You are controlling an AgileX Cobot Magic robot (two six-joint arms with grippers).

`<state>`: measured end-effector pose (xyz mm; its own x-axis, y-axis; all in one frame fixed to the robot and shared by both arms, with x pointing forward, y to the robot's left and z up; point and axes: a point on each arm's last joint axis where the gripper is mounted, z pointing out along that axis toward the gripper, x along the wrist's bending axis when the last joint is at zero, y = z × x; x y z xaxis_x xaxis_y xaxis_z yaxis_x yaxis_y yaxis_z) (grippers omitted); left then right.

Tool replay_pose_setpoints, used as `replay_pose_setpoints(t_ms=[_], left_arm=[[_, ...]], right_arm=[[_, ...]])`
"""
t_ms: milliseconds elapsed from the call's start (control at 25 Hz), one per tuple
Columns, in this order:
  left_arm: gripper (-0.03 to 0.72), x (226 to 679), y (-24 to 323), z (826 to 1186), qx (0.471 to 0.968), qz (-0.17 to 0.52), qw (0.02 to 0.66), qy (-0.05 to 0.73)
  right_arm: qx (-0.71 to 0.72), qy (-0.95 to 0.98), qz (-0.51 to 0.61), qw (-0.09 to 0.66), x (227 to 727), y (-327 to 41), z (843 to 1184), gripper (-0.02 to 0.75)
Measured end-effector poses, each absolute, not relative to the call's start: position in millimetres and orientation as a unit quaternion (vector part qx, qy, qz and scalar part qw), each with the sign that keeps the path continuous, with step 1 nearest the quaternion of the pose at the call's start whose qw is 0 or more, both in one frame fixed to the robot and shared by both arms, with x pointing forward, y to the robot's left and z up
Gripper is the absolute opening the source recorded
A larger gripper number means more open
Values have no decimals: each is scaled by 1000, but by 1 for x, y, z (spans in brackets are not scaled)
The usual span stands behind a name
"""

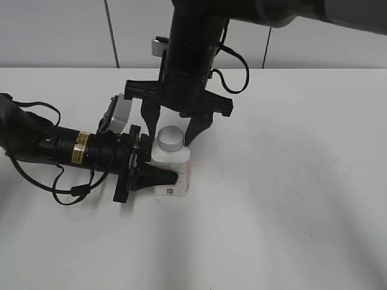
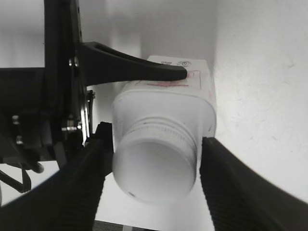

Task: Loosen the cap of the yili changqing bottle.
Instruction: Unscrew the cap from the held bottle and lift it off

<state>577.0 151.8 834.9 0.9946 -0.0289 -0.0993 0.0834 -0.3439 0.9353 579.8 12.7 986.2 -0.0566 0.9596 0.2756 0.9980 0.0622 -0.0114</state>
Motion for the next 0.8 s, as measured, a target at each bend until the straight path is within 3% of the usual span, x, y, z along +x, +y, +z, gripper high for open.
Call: replay_pose_setpoints(t_ms=[400, 800], left_arm=[[343, 577, 152, 835, 819, -49, 572, 16], [343, 577, 152, 835, 819, -49, 572, 16]], right_arm=[[-674, -726, -90, 105, 579, 12, 986, 403], [-607, -783, -97, 93, 580, 12, 986, 398]])
